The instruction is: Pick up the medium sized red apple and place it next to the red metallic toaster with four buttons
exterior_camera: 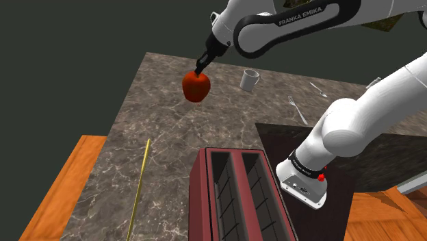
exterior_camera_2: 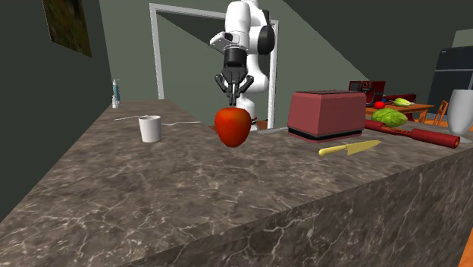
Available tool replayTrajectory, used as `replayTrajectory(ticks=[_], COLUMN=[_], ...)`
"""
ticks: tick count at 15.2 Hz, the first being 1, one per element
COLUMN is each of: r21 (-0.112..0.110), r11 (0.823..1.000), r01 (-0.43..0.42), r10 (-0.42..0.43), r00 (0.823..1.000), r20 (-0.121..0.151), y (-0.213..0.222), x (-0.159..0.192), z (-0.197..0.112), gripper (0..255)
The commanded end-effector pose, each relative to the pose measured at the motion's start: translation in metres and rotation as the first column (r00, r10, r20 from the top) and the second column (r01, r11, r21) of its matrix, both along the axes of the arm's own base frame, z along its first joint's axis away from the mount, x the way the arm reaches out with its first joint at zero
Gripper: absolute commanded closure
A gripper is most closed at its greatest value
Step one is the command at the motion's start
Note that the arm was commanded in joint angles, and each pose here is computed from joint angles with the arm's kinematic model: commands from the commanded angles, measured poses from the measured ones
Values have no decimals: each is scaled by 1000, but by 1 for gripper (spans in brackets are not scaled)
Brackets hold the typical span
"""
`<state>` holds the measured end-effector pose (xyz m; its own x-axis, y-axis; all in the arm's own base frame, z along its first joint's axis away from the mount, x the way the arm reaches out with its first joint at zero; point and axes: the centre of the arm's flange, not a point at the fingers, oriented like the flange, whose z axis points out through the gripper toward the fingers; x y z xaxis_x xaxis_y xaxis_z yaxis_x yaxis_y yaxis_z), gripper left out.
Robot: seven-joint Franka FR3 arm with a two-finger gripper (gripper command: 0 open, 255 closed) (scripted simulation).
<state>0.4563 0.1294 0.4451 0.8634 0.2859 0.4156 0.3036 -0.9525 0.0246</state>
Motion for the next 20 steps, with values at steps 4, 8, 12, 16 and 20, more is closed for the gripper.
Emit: replayTrajectory(ticks=[4, 8, 12, 16, 20], r21=[0, 0, 0, 0, 0], r11=[1000, 1000, 1000, 1000, 1000], r01=[0, 0, 0, 0, 0], r10=[0, 0, 0, 0, 0], r00=[1000, 1000, 1000, 1000, 1000], r20=[0, 0, 0, 0, 0], y=[1, 1, 1, 1, 1], x=[0, 0, 0, 0, 0], z=[26, 47, 68, 89, 110], gripper=[255, 255, 255, 255, 255])
